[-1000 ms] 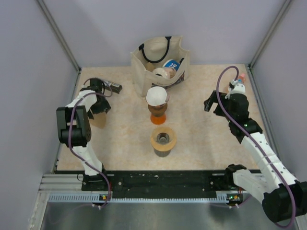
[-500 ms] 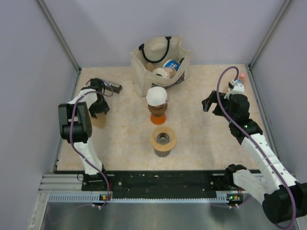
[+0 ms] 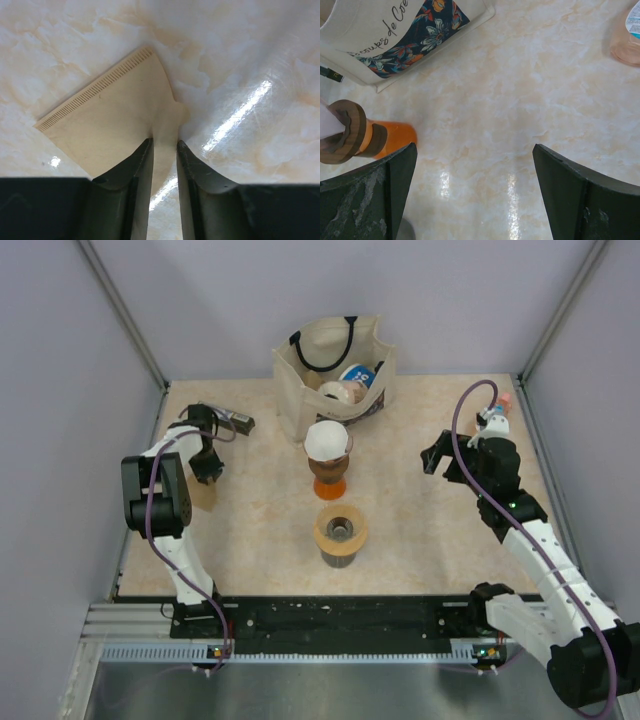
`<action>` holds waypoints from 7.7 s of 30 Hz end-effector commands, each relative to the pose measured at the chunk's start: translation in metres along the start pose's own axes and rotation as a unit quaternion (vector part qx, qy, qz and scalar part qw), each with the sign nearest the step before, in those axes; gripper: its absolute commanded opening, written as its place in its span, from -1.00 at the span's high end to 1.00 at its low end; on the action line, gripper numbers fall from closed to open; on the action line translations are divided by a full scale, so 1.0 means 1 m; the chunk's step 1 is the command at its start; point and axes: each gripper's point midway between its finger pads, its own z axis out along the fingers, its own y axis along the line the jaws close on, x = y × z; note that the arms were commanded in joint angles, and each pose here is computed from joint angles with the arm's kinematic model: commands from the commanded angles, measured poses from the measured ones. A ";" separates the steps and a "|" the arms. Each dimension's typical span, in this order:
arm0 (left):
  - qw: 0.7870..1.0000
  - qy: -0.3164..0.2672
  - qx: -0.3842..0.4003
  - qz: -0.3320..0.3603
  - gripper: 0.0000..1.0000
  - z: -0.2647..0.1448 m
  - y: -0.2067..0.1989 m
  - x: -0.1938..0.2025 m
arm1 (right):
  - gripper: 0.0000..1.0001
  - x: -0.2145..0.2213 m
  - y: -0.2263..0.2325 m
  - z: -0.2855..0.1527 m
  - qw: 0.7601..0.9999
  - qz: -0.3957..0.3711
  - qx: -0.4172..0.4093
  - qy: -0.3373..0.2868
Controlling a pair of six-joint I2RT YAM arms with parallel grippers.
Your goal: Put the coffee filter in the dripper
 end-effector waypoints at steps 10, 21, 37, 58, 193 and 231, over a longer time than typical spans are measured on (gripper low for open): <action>1.000 0.019 -0.010 -0.007 1.00 0.012 0.005 0.013 | -0.98 -0.017 0.000 -0.004 0.999 0.008 0.001 -0.036; 0.986 -0.052 0.154 -0.042 1.00 -0.057 -0.034 0.000 | -0.98 -0.017 0.001 -0.004 0.999 0.002 -0.003 -0.036; 0.989 -0.088 0.020 -0.117 -0.38 -0.074 0.025 -0.008 | -0.98 -0.015 0.036 -0.003 0.995 -0.011 -0.100 -0.020; 0.949 0.077 0.082 -0.294 0.49 0.014 0.060 0.026 | -0.98 0.012 0.362 -0.002 0.907 -0.183 -0.378 0.026; 0.916 -0.099 0.377 -0.096 -0.98 -0.242 -0.063 0.050 | 1.00 0.015 0.233 -0.118 0.725 -0.561 -0.399 -0.030; 0.682 -0.191 0.595 0.381 -0.67 -0.387 -0.170 0.169 | 1.00 0.036 0.255 -0.133 0.524 -0.685 -0.502 -0.071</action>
